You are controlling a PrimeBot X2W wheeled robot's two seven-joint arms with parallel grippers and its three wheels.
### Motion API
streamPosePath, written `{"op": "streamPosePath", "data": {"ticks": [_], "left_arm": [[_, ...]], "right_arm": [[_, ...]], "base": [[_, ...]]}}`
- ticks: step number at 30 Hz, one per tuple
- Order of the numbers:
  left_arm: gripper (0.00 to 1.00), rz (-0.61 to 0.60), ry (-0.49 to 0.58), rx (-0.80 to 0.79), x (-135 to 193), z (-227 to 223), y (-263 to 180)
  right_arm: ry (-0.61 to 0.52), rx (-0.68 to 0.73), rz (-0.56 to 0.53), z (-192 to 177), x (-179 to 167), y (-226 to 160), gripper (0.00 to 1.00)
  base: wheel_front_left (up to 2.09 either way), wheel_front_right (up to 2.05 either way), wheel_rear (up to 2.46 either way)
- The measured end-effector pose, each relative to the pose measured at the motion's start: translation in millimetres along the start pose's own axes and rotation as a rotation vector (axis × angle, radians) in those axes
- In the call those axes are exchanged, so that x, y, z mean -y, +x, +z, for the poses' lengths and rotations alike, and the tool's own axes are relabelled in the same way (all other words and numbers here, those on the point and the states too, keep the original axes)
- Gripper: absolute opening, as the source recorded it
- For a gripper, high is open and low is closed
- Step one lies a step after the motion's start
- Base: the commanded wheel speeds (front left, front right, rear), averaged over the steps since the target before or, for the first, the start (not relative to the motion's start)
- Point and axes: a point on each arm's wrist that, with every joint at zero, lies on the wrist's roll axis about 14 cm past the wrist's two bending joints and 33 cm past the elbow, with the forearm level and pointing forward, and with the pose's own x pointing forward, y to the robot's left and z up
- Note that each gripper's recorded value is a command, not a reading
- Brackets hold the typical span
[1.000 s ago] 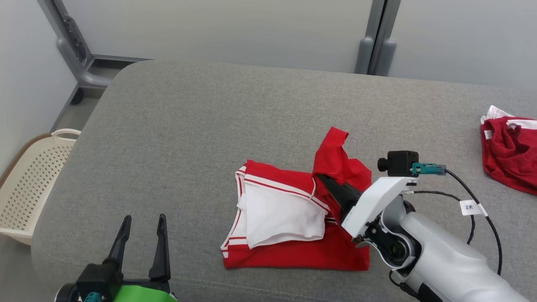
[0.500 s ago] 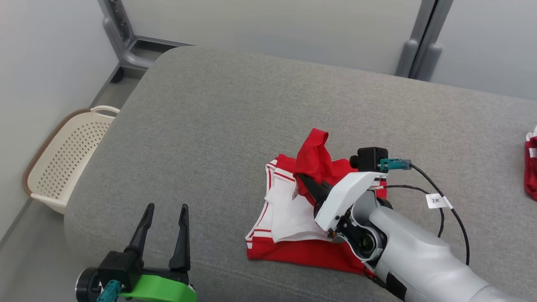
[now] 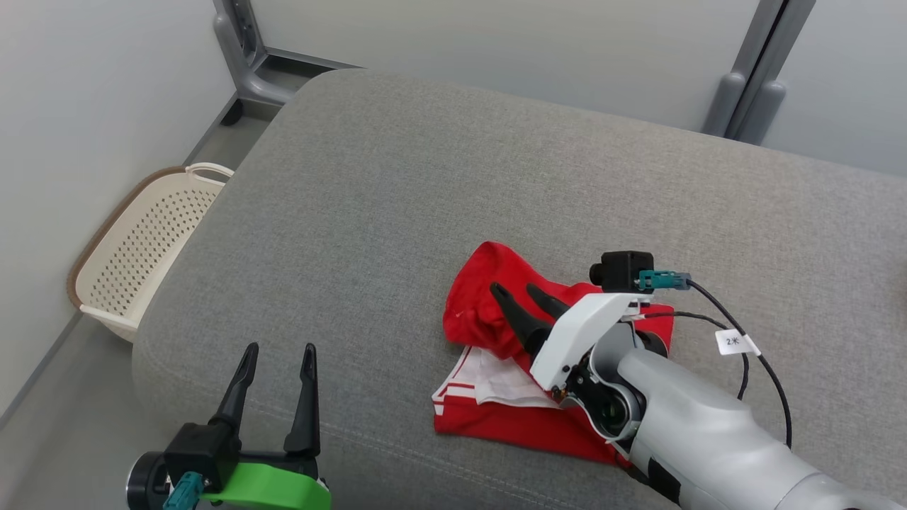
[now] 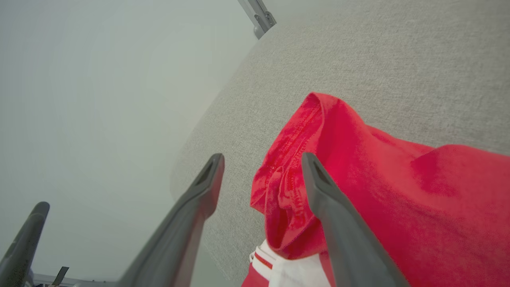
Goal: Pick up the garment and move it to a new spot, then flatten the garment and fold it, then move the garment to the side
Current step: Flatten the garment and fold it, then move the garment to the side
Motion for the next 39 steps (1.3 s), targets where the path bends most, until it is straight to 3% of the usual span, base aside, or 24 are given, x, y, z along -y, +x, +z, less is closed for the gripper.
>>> {"op": "streamPosePath", "data": {"ticks": [8,17,39], "left_arm": [[1.0,-0.033,-0.002,0.002,9.7,-0.1,6.2],[1.0,-0.064,-0.001,-0.001,18.5,-1.4,12.6],[1.0,-0.097,0.006,0.003,27.8,-1.3,11.9]], "right_arm": [[-0.073,0.134,0.014,36.9,11.2,-20.0,1.0],[-0.192,0.26,-0.091,77.5,59.3,-63.9,1.0],[-0.294,0.338,-0.323,59.4,112.1,-135.4,1.0]], "base": [[0.0,0.0,0.0],[0.0,0.0,0.0],[0.0,0.0,0.0]]}}
